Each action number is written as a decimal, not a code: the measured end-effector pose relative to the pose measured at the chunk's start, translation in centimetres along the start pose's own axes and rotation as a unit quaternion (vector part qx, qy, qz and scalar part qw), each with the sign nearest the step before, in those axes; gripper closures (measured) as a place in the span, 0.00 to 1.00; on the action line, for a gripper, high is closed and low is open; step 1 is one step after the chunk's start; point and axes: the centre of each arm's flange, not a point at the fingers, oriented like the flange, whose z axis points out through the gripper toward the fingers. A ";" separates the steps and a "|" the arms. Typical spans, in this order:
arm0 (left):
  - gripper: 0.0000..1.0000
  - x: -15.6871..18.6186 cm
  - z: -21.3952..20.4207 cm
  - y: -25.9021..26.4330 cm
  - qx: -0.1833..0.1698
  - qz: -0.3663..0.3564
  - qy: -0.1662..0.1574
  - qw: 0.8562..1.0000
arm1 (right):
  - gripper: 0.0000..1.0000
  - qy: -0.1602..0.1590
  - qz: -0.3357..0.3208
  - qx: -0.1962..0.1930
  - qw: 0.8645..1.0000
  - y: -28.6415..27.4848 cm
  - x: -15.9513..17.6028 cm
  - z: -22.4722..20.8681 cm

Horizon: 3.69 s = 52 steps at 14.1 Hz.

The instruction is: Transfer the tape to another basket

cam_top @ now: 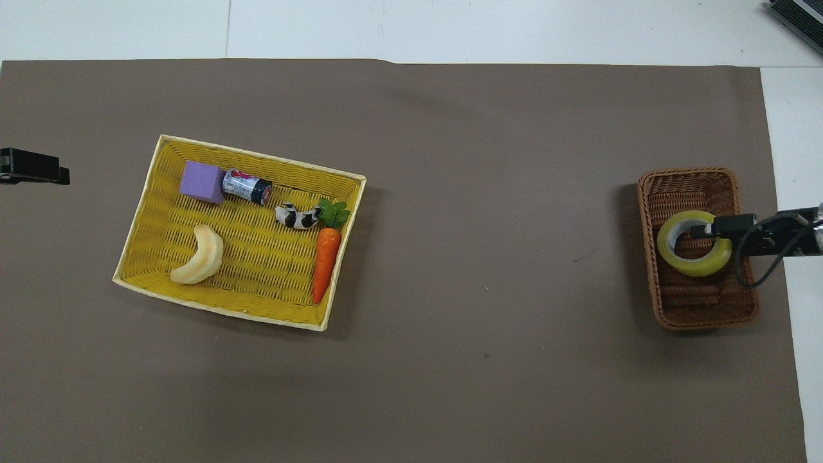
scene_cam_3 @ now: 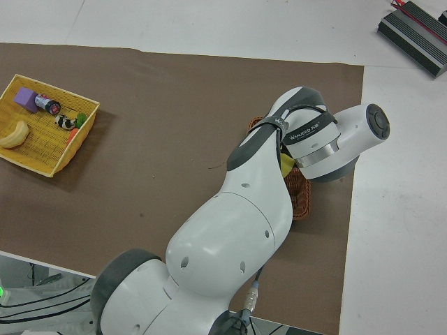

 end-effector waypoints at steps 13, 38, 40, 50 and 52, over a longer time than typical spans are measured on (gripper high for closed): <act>0.00 -1.0 -1.0 0.4 -0.001 0.004 -0.020 1.000 | 0.00 0.108 -0.123 -0.208 0.964 -15.6 6.2 -7.5; 0.00 -3.9 -3.5 0.8 0.015 0.017 -0.064 0.998 | 0.00 0.049 -0.011 -0.252 0.966 -33.7 -9.7 -17.3; 0.00 -3.9 -3.6 0.8 0.015 0.016 -0.064 0.998 | 0.00 0.039 -0.009 -0.252 0.967 -32.6 -10.4 -17.2; 0.00 -4.0 -3.7 0.8 0.015 0.016 -0.063 0.998 | 0.00 0.044 -0.057 -0.284 0.956 -33.9 -9.0 -17.4; 0.00 -4.0 -3.7 0.8 0.015 0.016 -0.063 0.998 | 0.00 0.043 -0.060 -0.285 0.956 -34.1 -8.9 -17.2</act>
